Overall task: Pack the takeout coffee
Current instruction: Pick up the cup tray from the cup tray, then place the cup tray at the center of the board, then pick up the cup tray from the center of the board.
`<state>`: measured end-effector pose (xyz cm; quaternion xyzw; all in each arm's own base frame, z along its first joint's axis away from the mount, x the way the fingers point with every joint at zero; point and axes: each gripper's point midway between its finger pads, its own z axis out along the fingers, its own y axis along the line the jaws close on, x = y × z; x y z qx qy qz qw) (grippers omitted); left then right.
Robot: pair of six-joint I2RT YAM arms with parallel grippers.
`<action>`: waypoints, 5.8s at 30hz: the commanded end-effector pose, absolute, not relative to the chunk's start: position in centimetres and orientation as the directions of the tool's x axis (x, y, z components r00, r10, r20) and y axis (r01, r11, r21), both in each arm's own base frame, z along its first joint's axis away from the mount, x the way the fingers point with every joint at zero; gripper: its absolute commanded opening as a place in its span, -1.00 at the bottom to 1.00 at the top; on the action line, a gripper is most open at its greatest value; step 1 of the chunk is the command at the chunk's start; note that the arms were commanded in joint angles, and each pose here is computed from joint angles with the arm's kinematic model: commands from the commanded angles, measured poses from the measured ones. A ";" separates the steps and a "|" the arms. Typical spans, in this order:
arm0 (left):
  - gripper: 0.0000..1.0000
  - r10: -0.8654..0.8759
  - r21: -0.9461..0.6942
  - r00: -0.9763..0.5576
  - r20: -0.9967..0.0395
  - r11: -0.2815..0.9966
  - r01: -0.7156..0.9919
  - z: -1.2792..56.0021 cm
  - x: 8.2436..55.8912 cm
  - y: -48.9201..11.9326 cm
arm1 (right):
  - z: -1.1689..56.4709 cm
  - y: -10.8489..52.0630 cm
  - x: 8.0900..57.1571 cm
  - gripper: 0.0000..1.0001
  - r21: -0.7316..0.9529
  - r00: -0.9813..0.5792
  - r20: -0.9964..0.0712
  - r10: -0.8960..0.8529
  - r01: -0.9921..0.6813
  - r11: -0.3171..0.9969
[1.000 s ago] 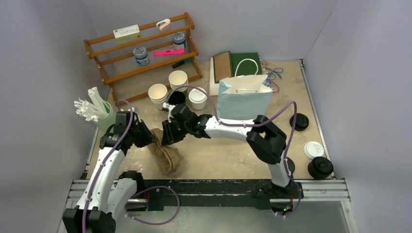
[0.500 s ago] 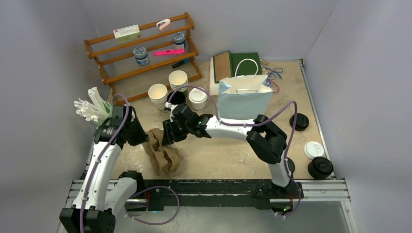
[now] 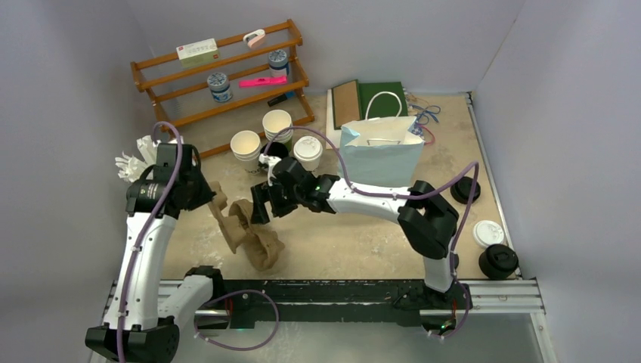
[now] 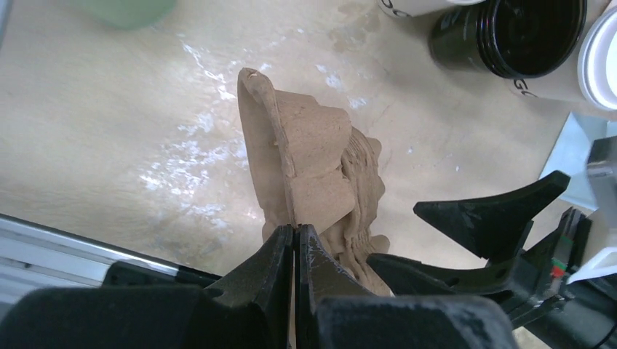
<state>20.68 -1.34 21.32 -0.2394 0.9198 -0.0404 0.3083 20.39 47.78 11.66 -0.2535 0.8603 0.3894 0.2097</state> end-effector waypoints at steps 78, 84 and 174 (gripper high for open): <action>0.58 0.098 -0.162 -0.800 -0.592 0.958 0.237 16.5 24.3 -31.2 | 24.5 20.9 18.1 0.88 0.331 -0.590 -0.800 0.109 -0.283 0.900; 0.69 0.064 -0.260 -0.835 -0.547 0.935 0.242 18.5 24.1 -31.0 | 21.7 22.7 15.9 0.66 0.344 -0.638 -0.770 -0.010 -0.427 0.836; 0.28 -0.156 -0.102 -0.524 -0.837 0.986 -0.132 32.1 27.7 -6.9 | 28.4 37.7 20.3 -0.25 -0.071 -0.016 -0.914 -0.406 -0.978 0.198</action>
